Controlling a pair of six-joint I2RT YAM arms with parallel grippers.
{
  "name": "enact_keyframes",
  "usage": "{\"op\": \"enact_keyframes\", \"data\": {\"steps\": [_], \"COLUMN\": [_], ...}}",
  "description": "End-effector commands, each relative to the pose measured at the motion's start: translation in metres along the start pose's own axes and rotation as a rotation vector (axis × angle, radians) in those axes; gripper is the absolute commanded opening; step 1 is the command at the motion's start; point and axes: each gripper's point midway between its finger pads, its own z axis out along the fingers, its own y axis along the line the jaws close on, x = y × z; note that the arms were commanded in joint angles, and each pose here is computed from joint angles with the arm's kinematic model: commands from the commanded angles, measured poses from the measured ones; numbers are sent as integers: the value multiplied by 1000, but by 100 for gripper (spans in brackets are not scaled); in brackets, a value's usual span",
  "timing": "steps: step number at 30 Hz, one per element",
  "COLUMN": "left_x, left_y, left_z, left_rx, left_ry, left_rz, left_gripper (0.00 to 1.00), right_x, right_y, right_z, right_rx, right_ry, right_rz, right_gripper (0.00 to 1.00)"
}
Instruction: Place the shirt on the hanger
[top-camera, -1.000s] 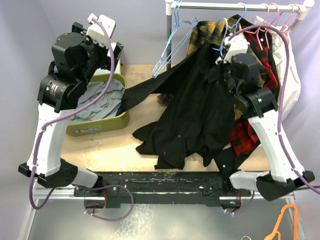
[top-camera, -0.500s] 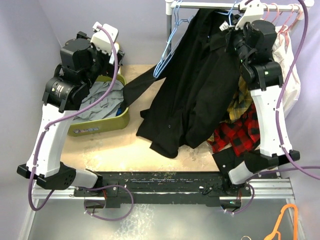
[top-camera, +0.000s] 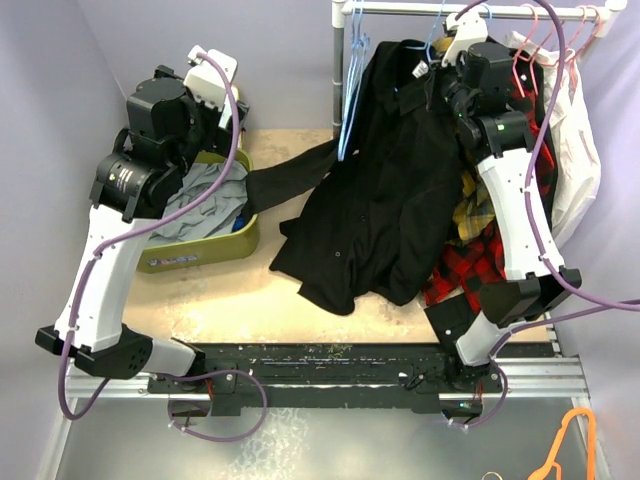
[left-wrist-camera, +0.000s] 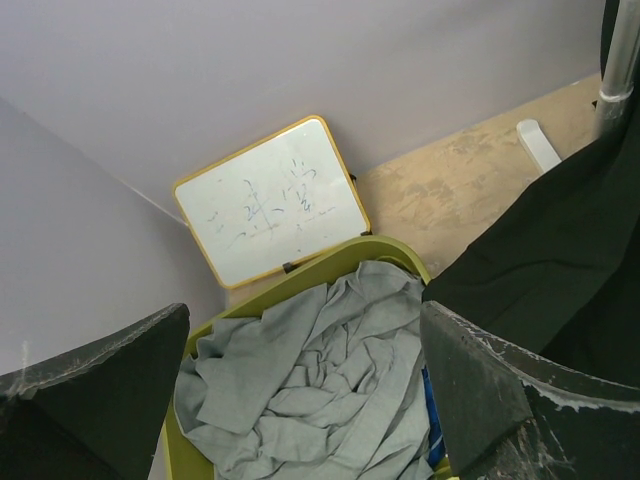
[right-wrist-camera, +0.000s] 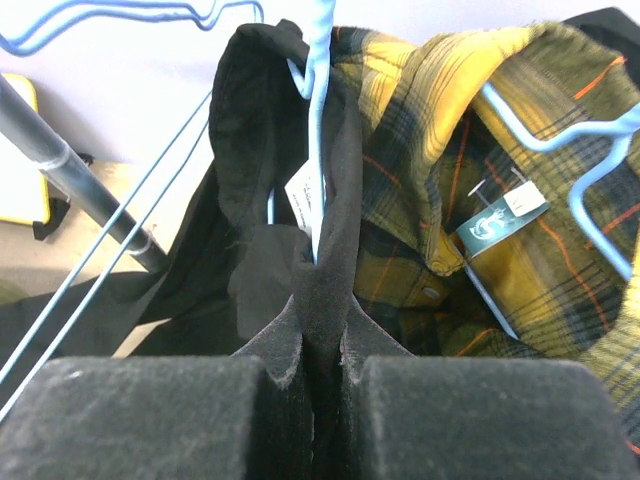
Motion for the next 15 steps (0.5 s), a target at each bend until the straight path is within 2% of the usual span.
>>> {"op": "enact_keyframes", "data": {"steps": [1,6,7,8,11,12,14,15], "left_x": [-2,2,4,5,9,11,18,18], "left_y": [5,6,7,9,16,19,26,37], "left_z": [9,14,16,18,22,23,28,31], "left_rx": [-28,-23,-28,-35,-49,-61,-94,-162], "left_ry": [-16,-6,-2,1,7,14,26,21], "left_rz": [-17,-31,-33,-37,-41,-42,-44,-70], "left_gripper": [99,99,99,99,99,99,99,99], "right_x": [-25,-14,-14,-14,-30,-36,-43,-46], "right_y": [-5,-9,-10,-11,-19,-21,-22,-23], "right_z": [-7,-8,-12,-16,-48,-57,-75,-84], "right_rx": [0,13,20,22,60,65,68,74], "right_ry": [-110,-84,-81,-83,-158,-186,-228,-249], "right_rz": [38,56,60,66,85,92,108,114], "right_gripper": [0,0,8,24,96,100,100,100]}}
